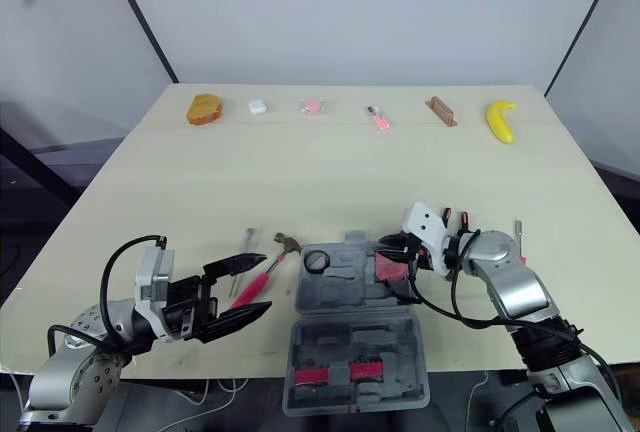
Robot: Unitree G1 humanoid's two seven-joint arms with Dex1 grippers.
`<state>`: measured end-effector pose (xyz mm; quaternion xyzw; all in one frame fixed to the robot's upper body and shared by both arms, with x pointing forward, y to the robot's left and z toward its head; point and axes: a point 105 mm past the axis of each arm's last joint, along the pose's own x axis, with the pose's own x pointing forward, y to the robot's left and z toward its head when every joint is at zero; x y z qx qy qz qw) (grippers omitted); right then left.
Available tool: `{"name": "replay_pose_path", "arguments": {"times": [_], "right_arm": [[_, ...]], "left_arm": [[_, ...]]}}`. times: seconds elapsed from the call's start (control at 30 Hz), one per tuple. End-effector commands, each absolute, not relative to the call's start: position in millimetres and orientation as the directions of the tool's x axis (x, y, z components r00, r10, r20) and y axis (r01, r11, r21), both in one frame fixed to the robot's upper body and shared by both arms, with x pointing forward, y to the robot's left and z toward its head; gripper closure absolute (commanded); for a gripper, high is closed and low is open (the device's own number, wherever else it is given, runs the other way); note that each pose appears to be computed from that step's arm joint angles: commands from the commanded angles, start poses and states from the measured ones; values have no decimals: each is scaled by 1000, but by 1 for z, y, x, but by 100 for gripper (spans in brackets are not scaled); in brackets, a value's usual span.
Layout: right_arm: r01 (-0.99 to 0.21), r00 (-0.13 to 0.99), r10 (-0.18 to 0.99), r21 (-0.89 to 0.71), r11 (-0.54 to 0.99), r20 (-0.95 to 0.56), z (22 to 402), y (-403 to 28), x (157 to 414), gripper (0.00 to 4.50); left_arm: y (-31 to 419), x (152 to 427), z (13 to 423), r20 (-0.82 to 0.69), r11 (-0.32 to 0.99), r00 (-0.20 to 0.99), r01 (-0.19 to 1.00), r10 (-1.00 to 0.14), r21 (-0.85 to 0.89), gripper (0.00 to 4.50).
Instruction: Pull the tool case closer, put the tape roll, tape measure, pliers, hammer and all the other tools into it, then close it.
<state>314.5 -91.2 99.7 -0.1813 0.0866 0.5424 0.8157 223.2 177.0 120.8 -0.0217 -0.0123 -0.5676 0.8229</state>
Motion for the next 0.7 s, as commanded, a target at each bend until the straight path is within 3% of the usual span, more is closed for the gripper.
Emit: {"name": "replay_pose_path", "arguments": {"times": [0.03, 0.2, 0.3, 0.37, 0.4, 0.67, 0.7], "right_arm": [[-909, 412, 864, -202, 365, -290, 108, -93, 315, 368], [-913, 405, 868, -182, 365, -288, 106, -92, 313, 368], [-910, 410, 865, -186, 370, -288, 104, -92, 313, 281], [-903, 426, 860, -194, 384, -280, 105, -91, 315, 167], [-902, 428, 859, -192, 386, -281, 104, -92, 315, 137], [-902, 429, 858, -172, 395, -282, 98, -92, 315, 137], [-903, 427, 859, -168, 394, -283, 97, -92, 314, 158]], "left_arm": [[177, 222, 125, 42, 345, 345, 938, -938, -2, 0], [174, 223, 125, 44, 343, 343, 939, -938, -2, 0], [174, 223, 126, 45, 342, 342, 940, -939, 0, 0], [174, 224, 126, 45, 343, 342, 939, -939, 1, 0], [174, 224, 126, 44, 343, 342, 939, -938, 2, 0], [175, 223, 126, 41, 347, 347, 938, -937, 4, 0], [174, 223, 126, 41, 347, 347, 938, -937, 4, 0]]}}
